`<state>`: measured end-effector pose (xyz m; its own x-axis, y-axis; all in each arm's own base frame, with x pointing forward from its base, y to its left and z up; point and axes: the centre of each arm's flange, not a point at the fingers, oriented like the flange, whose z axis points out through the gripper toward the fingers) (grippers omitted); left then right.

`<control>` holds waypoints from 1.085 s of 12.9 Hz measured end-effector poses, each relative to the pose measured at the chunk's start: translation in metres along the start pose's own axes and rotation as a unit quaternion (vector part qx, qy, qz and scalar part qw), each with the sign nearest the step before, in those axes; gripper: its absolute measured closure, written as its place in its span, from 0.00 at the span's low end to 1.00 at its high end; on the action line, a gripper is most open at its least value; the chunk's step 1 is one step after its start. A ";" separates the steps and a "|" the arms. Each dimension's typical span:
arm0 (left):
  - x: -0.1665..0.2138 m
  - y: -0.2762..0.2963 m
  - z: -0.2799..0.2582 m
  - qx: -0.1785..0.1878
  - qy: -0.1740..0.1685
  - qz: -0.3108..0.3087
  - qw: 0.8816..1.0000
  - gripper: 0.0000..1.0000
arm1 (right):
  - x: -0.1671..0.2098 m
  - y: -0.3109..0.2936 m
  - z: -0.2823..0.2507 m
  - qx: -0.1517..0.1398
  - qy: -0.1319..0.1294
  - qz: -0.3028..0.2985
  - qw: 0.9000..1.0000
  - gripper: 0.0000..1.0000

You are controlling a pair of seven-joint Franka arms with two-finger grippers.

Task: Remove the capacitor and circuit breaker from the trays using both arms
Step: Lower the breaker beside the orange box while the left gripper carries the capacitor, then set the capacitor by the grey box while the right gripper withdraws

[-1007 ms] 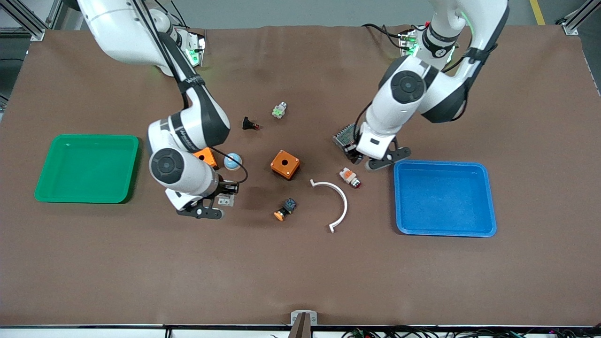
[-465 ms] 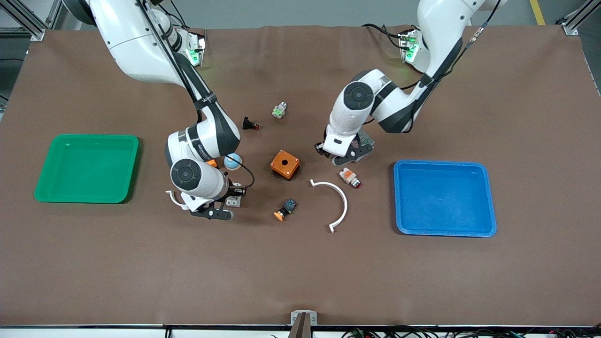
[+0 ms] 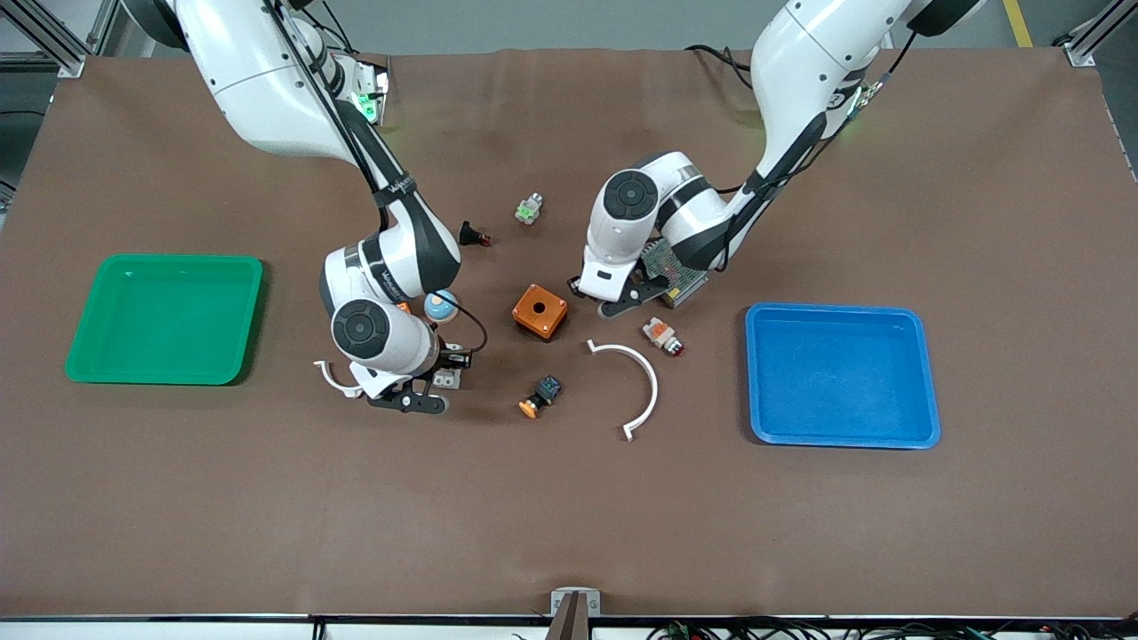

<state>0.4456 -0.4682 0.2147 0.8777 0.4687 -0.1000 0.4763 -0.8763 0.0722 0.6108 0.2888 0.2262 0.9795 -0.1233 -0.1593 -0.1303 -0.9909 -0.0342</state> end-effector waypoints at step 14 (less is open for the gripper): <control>0.111 0.008 -0.165 0.060 0.064 -0.048 0.995 0.00 | -0.106 0.158 -0.322 -0.002 -0.085 0.031 0.996 0.00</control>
<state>0.5556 -0.4047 0.3682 0.8313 0.5552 0.0268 0.5558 -0.8297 -0.0515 0.5357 0.1274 0.5552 0.9297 -0.1736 -0.3249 -0.1884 -0.9820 -0.0143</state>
